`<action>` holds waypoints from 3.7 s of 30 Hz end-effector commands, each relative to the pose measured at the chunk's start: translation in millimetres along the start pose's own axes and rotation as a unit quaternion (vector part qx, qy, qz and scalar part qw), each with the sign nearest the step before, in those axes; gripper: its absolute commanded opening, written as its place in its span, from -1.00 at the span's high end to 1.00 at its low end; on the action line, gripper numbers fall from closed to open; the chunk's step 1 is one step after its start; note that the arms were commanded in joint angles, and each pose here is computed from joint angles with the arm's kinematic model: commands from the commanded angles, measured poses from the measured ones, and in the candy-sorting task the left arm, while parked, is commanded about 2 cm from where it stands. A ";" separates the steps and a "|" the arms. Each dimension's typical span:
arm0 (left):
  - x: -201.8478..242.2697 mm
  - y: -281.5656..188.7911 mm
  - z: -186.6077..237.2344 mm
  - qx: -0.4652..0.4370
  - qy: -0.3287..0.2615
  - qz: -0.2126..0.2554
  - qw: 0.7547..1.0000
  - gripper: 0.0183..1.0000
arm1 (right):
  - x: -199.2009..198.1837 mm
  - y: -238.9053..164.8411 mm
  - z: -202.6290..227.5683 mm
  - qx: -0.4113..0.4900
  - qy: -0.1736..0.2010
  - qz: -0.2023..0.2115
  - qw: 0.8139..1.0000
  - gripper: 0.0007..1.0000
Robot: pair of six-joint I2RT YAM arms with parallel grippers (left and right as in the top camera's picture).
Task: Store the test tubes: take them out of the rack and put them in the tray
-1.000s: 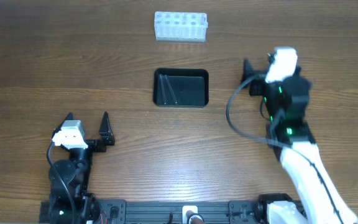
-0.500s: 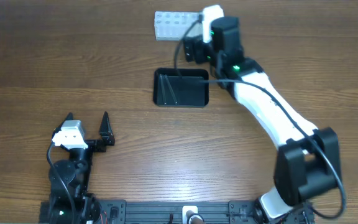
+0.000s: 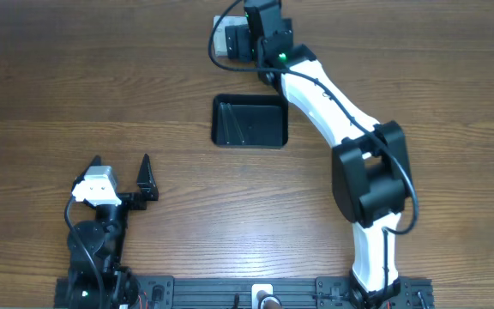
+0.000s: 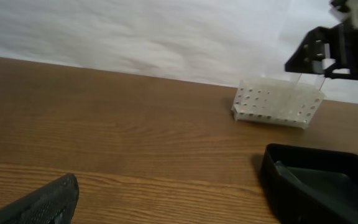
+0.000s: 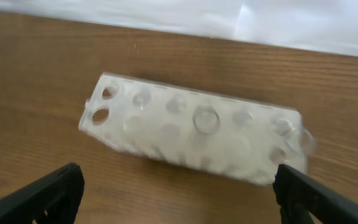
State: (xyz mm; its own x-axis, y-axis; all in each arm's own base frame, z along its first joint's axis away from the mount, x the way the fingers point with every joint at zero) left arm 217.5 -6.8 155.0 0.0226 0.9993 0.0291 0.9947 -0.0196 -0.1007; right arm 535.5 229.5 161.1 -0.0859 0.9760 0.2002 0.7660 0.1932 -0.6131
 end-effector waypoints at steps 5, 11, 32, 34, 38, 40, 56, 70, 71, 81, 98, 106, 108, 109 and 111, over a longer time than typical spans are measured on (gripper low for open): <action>0.4 0.1 1.1 0.000 0.009 0.000 1.000 -1.00 | 11.6 27.8 -14.3 -0.021 0.028 0.008 0.999 -0.90; 0.4 0.1 1.0 0.000 0.009 0.000 1.000 -1.00 | 5.4 36.4 -12.0 -0.026 0.037 0.028 0.999 -0.84; 0.4 0.1 1.1 0.000 0.009 0.000 1.000 -1.00 | -5.5 44.9 -7.6 -0.035 0.034 0.061 0.997 -0.29; 0.4 0.1 1.1 0.000 0.009 0.000 1.000 -1.00 | -5.9 46.3 -6.0 -0.033 0.033 0.062 0.997 -0.22; 0.4 0.1 1.0 0.000 0.009 0.000 1.000 -1.00 | -6.2 46.4 -5.2 -0.032 0.033 0.063 0.997 -0.05; 0.4 0.1 1.1 0.000 0.009 0.000 1.000 -1.00 | -6.5 46.3 -5.7 -0.033 0.033 0.064 0.997 0.02; 0.4 0.1 1.1 0.000 0.009 0.000 1.000 -1.00 | -10.1 46.0 -5.6 -0.034 0.027 0.075 0.996 0.42; 0.4 0.1 1.0 0.000 0.009 0.000 1.000 -1.00 | -10.2 46.0 -5.2 -0.032 0.023 0.075 0.996 0.64; 0.4 0.1 1.0 0.000 0.009 0.000 1.000 -1.00 | -10.2 46.0 -5.2 -0.032 0.023 0.075 0.996 0.66; 0.4 0.1 1.1 0.000 0.009 0.000 1.000 -1.00 | -10.0 45.2 -6.1 -0.033 0.023 0.075 0.996 0.76; 0.4 0.1 1.0 0.000 0.009 0.000 1.000 -1.00 | 12.0 -63.6 -110.5 -0.158 0.032 0.031 0.986 0.73; 0.4 0.1 1.0 0.000 0.009 0.000 1.000 -1.00 | 17.4 -141.3 -127.4 -0.140 0.035 -0.006 0.989 0.76; 0.4 0.1 1.1 0.000 0.009 0.000 1.000 -1.00 | 17.9 -138.6 -107.6 -0.090 0.032 -0.014 0.995 0.75; 0.4 0.1 1.1 0.000 0.009 0.000 1.000 -1.00 | 18.1 -136.0 -95.7 -0.061 0.026 -0.018 0.998 0.74; 0.4 0.1 1.1 0.000 0.009 0.000 1.000 -1.00 | 16.3 -128.4 -70.0 -0.002 0.017 -0.019 1.000 0.74</action>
State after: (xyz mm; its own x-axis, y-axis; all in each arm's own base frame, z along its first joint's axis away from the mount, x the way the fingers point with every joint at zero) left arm 217.5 -6.9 155.0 0.0230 0.9993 0.0291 0.9948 -0.0200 -0.1003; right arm 492.6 197.7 334.8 -0.0398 0.9731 0.2268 0.8685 0.1459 -0.4736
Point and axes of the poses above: each gripper's point midway between its finger pads, its own y axis out along the fingers, its own x axis along the line the jaws close on, z = x × y, the point moved 3 cm from there along -y, back along the fingers, and after that the axes turned 10 degrees about y, right-handed, at the moved point
